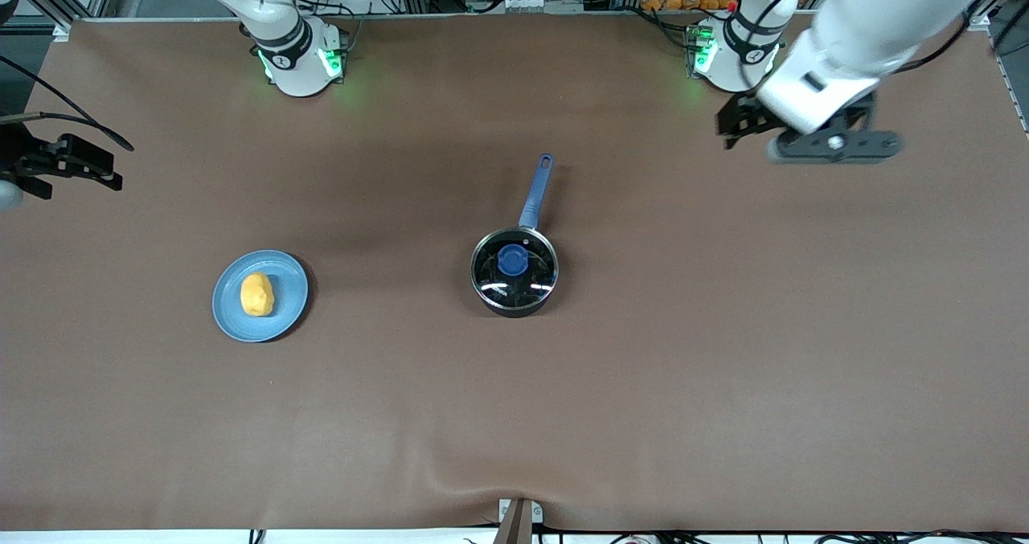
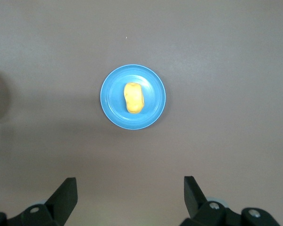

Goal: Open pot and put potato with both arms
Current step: 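Move the left gripper over the pot lid while the right gripper reaches the potato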

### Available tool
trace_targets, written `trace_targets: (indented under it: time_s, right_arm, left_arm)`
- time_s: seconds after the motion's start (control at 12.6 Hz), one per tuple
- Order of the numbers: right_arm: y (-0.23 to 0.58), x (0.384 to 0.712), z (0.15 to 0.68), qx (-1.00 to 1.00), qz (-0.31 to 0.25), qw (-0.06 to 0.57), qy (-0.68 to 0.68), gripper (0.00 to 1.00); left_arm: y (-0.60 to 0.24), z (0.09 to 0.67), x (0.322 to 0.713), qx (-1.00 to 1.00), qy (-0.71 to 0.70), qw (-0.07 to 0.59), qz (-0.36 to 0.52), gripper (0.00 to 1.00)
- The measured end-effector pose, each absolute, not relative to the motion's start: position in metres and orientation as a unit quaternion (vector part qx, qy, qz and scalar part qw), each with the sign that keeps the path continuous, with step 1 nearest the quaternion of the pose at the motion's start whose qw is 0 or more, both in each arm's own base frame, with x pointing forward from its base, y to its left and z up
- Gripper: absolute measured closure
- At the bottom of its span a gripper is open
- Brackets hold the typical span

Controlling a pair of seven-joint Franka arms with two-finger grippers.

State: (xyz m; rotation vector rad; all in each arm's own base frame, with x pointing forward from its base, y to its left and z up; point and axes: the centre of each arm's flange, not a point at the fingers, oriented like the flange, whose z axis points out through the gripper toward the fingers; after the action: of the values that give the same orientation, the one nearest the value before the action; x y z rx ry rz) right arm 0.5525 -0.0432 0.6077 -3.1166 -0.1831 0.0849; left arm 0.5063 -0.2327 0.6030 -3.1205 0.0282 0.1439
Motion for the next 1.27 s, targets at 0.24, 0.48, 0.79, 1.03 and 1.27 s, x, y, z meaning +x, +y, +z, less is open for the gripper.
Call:
trace_targets:
  time_s: [0.24,0.48,0.79,1.03,1.27]
  right_arm:
    - [-0.043,0.555,0.601,-0.998,0.024,0.009,-0.062,0.00]
    - [-0.036,0.567,0.577,-0.997,0.017,0.007,-0.075,0.00]
    - [-0.028,0.585,0.497,-0.997,0.000,0.002,-0.082,0.00]
    - [-0.028,0.589,0.440,-0.996,0.016,0.001,-0.083,0.00]
    - [-0.027,0.597,0.386,-0.996,0.037,0.003,-0.081,0.00]
  left_arm:
    - [-0.300,0.569,0.513,-0.999,-0.029,-0.011,0.042,0.00]
    - [-0.376,0.523,0.519,-0.997,-0.056,-0.035,0.047,0.00]
    - [-0.453,0.457,0.529,-0.997,-0.050,-0.047,0.017,0.00]
    - [-0.494,0.403,0.530,-0.998,-0.048,-0.037,-0.014,0.00]
    - [-0.523,0.355,0.527,-0.998,-0.036,-0.020,-0.047,0.00]
